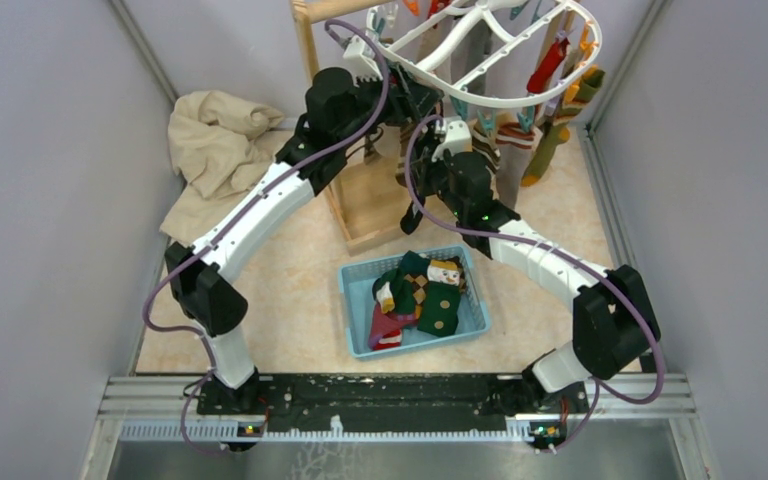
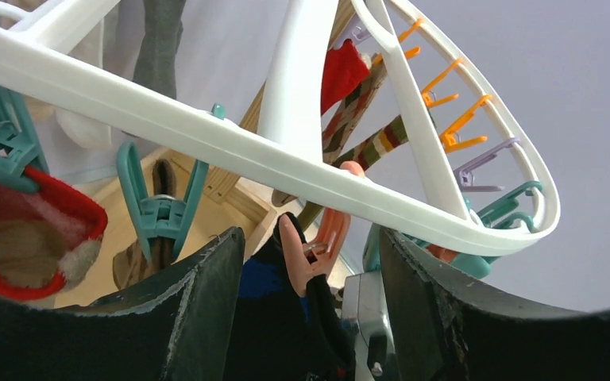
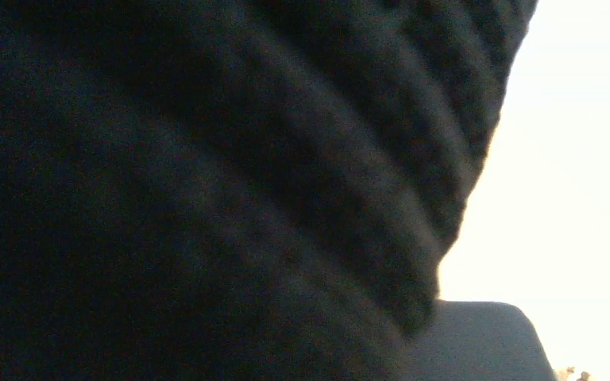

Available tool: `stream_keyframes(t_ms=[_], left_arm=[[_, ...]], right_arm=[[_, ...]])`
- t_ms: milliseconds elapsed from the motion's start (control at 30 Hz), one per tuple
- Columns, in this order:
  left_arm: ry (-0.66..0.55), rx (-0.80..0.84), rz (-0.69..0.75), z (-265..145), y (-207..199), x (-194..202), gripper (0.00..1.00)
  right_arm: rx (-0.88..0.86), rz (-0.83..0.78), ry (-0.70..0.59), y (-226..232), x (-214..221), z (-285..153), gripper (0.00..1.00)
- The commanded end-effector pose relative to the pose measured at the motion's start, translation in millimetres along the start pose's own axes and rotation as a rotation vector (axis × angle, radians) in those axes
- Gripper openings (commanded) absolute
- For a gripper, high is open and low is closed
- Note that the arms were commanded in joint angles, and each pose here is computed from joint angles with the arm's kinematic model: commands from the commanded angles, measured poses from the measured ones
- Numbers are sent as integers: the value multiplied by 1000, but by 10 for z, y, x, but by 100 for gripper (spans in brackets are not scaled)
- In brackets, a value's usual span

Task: Remove the socks clipped to the hanger
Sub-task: Remove the sock from the hanger.

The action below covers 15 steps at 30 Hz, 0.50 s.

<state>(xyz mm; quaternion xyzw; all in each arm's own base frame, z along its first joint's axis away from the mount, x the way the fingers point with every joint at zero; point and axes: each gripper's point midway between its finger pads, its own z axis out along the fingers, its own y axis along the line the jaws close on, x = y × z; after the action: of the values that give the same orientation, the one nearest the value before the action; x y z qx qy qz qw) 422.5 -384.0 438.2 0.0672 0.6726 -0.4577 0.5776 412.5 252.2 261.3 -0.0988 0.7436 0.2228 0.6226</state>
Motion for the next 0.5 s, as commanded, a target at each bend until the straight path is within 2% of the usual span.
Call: stream_keyframes(t_ms=[0,200,467], left_arm=[[-25,30,-13,154,-19,7,69],[-9,14,-24,255,47,86,69],[-41,1,-18,283,41,-20,69]], right_arm=[[-14,-30,-88,81,-346,-46,0],[-6,-56,-72,114,-307,-10,0],[0,-81,-64,167,-262,11,0]])
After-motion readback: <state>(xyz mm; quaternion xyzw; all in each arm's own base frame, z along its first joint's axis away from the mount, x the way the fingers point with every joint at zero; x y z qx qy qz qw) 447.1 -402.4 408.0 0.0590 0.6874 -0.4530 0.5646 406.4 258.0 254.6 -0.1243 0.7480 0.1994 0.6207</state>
